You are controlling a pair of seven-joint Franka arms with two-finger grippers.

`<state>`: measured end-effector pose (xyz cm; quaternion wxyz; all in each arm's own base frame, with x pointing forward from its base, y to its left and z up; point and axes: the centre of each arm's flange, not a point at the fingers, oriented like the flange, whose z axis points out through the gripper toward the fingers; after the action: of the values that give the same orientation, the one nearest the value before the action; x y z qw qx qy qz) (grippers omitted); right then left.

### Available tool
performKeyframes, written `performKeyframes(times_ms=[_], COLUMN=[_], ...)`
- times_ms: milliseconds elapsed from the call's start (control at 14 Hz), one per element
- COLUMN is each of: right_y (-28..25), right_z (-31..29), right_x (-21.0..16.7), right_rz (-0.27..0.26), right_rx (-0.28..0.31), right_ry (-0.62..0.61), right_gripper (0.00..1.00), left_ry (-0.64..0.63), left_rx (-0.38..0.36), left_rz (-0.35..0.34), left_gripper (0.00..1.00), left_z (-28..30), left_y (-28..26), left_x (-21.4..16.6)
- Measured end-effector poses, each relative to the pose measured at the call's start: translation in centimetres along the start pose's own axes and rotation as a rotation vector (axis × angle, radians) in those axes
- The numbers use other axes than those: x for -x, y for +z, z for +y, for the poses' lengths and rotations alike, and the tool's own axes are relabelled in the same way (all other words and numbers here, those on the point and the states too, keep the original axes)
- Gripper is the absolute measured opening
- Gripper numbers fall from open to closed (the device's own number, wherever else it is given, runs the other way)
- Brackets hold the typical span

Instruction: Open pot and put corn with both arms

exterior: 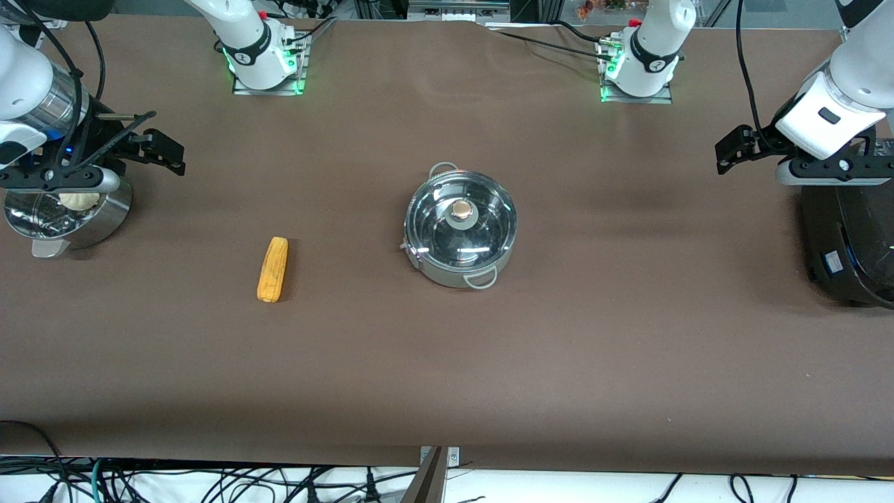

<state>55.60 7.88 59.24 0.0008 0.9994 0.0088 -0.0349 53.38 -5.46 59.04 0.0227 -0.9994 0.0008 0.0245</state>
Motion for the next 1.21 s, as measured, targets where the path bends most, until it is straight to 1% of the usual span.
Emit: performKeyframes(times_ms=[571, 714, 1000, 1214], right_y=[0.1, 0.1, 0.2, 0.4], right_z=[0.0, 0.0, 0.0, 0.0], right_x=[0.0, 0.0, -0.1, -0.1], right_rz=[-0.003, -0.005, -0.007, -0.011], right_rx=[0.000, 0.001, 0.001, 0.002], right_ry=[0.000, 0.000, 0.000, 0.000], right_gripper=[1.00, 1.00, 1.00, 1.00], left_ry=[0.002, 0.014, 0.070, 0.135], left_rx=[-0.001, -0.003, 0.023, 0.027], left_rz=[-0.007, -0.019, -0.036, -0.047], left_gripper=[1.00, 1.00, 1.00, 1.00], left_z=[0.1, 0.7, 4.1, 9.8], left_y=[0.0, 0.1, 0.1, 0.2], left_x=[0.1, 0.3, 1.0, 2.2])
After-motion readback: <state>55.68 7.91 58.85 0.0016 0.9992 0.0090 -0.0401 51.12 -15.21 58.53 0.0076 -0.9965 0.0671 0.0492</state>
